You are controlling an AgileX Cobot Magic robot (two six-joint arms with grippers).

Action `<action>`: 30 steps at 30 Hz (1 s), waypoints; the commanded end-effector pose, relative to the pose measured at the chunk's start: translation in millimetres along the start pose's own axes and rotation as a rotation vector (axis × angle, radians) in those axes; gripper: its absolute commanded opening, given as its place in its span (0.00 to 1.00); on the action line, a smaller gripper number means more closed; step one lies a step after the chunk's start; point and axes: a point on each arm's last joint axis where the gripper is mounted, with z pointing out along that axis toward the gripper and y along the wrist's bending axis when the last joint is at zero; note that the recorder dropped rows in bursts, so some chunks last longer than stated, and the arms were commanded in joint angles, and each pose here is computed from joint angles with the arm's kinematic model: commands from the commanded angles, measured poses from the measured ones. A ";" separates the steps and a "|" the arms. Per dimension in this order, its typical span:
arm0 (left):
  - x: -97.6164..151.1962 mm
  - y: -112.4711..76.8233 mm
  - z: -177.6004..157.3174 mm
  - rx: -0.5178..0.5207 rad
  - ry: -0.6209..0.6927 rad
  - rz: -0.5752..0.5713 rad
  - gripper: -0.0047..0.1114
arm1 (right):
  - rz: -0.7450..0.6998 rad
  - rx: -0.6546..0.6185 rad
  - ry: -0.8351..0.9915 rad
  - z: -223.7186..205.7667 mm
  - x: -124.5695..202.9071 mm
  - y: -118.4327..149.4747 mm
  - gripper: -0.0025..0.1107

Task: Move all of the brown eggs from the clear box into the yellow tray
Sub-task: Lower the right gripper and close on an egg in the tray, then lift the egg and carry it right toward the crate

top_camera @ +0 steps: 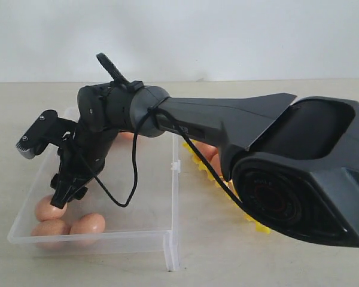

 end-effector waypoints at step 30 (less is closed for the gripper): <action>-1.6 -0.3 -0.6 0.005 -0.008 -0.004 0.00 | 0.624 0.428 -0.769 -180.0 34.9 19.4 0.02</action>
